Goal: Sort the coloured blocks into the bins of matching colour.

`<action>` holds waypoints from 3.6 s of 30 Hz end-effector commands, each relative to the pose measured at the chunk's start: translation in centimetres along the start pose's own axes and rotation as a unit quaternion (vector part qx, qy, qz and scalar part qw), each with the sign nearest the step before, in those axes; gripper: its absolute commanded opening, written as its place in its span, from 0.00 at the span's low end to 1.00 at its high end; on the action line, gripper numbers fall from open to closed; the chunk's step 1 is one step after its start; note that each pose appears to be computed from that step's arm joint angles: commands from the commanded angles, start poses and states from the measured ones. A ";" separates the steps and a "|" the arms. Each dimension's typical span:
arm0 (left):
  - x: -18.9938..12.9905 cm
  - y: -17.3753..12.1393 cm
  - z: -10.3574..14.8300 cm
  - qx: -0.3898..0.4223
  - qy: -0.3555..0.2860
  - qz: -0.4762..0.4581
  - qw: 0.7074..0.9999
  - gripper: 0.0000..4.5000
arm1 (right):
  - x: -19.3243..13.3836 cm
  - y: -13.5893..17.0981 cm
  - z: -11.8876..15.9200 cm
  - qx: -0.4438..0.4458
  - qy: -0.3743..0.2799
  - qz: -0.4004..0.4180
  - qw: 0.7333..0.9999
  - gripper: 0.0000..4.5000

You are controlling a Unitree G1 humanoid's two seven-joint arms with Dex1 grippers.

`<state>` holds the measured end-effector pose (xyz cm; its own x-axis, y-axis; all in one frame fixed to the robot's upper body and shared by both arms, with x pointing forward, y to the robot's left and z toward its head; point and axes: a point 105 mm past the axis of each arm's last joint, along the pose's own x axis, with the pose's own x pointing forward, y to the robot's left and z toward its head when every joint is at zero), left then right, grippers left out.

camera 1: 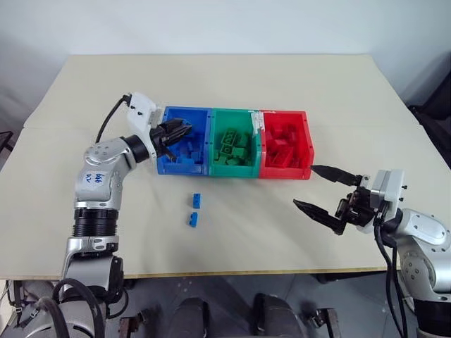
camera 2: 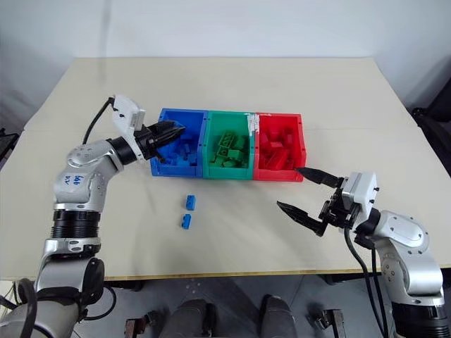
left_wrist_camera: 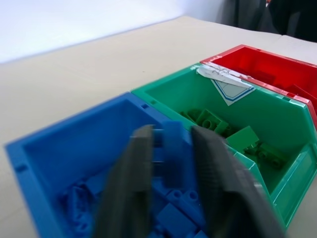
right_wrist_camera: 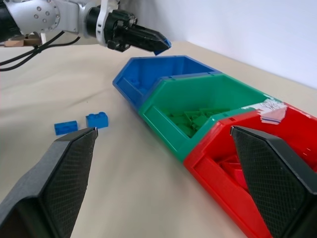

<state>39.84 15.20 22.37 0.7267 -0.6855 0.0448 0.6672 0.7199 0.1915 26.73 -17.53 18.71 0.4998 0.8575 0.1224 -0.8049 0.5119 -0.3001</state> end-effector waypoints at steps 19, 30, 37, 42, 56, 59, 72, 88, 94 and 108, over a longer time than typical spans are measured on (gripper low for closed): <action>-20.9 -0.4 -5.0 0.111 0.107 -0.009 0.988 1.00 | 1.3 1.6 -1.3 0.000 0.050 0.177 0.983 1.00; -15.5 -6.9 -5.0 0.140 0.126 -0.231 0.955 1.00 | 0.2 1.2 -1.8 -0.001 0.083 0.184 0.979 1.00; -11.4 -10.3 -5.7 0.095 0.100 -0.288 0.948 1.00 | -0.8 1.5 -1.8 -0.002 0.085 0.146 0.986 1.00; -10.3 -10.2 -7.0 0.083 0.105 -0.295 0.946 1.00 | -1.4 2.0 -1.6 -0.001 0.089 0.127 0.988 1.00; -7.9 -10.3 -8.7 0.080 0.113 -0.318 0.938 1.00 | -2.0 3.8 -1.4 0.011 0.100 0.141 0.985 1.00; -8.1 -10.2 -8.9 0.087 0.122 -0.321 0.935 1.00 | -1.9 3.9 -1.5 0.011 0.098 0.137 0.986 1.00; -9.1 -9.9 -10.0 0.082 0.134 -0.313 0.937 1.00 | -1.6 3.7 -1.4 0.008 0.093 0.128 0.987 1.00; -8.3 -10.0 -11.7 0.056 0.169 -0.313 0.933 0.52 | -1.7 4.7 -1.7 0.021 0.088 0.136 0.987 1.00; -8.2 -9.2 -9.4 0.047 0.109 -0.291 0.949 0.32 | -1.6 5.0 -1.7 0.018 0.078 0.134 0.988 1.00; -1.3 -1.1 0.5 0.026 -0.045 -0.069 0.996 0.32 | 0.7 1.6 1.4 -0.010 -0.040 0.008 0.999 1.00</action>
<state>37.16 14.89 23.20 0.5607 -0.8193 0.1200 0.7804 0.5713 0.2543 25.35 -15.60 19.13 0.4446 0.8775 0.1800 -0.8290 0.4792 -0.2884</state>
